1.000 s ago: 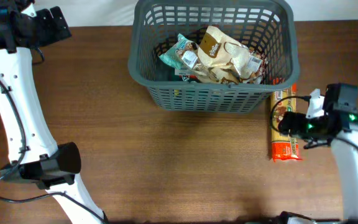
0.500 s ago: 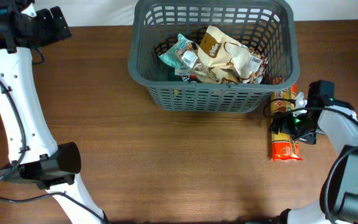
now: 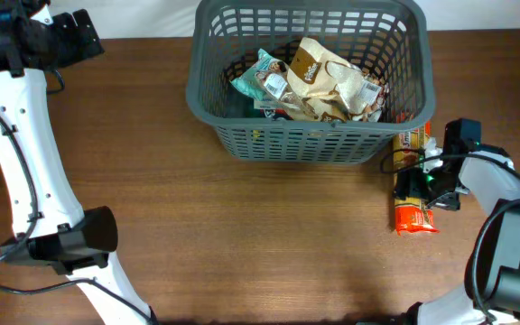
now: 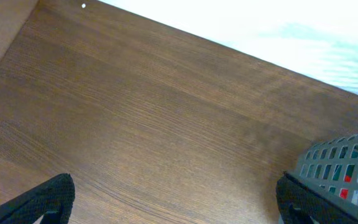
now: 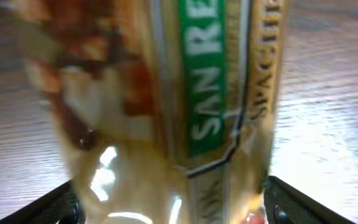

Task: Pack container
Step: 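Lower the right gripper onto the San Remo spaghetti pack, then grasp the spaghetti pack with the right gripper and lift it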

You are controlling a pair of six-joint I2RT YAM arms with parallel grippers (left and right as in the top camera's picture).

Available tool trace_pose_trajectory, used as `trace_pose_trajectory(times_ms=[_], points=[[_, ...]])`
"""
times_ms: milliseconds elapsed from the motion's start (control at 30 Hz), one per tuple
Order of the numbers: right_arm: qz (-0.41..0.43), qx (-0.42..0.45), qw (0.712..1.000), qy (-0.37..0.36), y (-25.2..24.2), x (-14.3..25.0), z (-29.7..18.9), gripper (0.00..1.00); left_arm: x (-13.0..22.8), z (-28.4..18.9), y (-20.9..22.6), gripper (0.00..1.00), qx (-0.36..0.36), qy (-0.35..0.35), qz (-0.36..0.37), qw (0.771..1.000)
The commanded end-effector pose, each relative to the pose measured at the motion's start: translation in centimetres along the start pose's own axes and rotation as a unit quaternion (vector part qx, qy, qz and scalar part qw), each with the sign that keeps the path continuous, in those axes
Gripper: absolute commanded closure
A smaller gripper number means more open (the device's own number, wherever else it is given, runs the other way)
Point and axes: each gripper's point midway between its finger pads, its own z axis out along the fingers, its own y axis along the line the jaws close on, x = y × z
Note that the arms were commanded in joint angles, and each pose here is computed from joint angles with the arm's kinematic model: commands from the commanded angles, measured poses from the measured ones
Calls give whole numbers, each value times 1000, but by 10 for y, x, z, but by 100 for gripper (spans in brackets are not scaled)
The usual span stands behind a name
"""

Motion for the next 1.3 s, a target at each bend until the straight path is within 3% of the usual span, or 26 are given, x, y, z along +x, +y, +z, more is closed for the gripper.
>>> trace_pose_trajectory(times_ms=[0, 67, 167, 300, 433, 500, 700, 867, 1033, 1267], points=[[-1, 28, 999, 16, -11, 8, 6, 19, 0, 2, 1, 1, 0, 2, -8, 1000], [2, 28, 999, 16, -12, 8, 6, 23, 0, 2, 1, 1, 0, 2, -8, 1000], [8, 28, 999, 16, -11, 8, 6, 38, 0, 2, 1, 1, 0, 2, -8, 1000], [17, 8, 1000, 15, -5, 8, 7, 46, 0, 2, 1, 1, 0, 2, -8, 1000], [42, -31, 999, 10, 4, 5, 5, 80, 0, 2, 1, 1, 0, 2, -8, 1000], [62, -44, 997, 5, 5, 2, 3, 88, 0, 2, 1, 1, 0, 2, -8, 1000], [109, -102, 988, -45, 4, -21, -28, 90, 0, 2, 1, 1, 0, 2, -8, 1000], [116, -96, 981, -125, -7, -51, -87, 90, 0, 2, 1, 1, 0, 2, -8, 1000], [93, -88, 962, -241, -3, -83, -186, 89, 0, 2, 1, 1, 0, 2, -8, 1000], [52, -76, 901, -423, 14, -93, -354, 91, 0, 2, 1, 1, 0, 2, -8, 1000]])
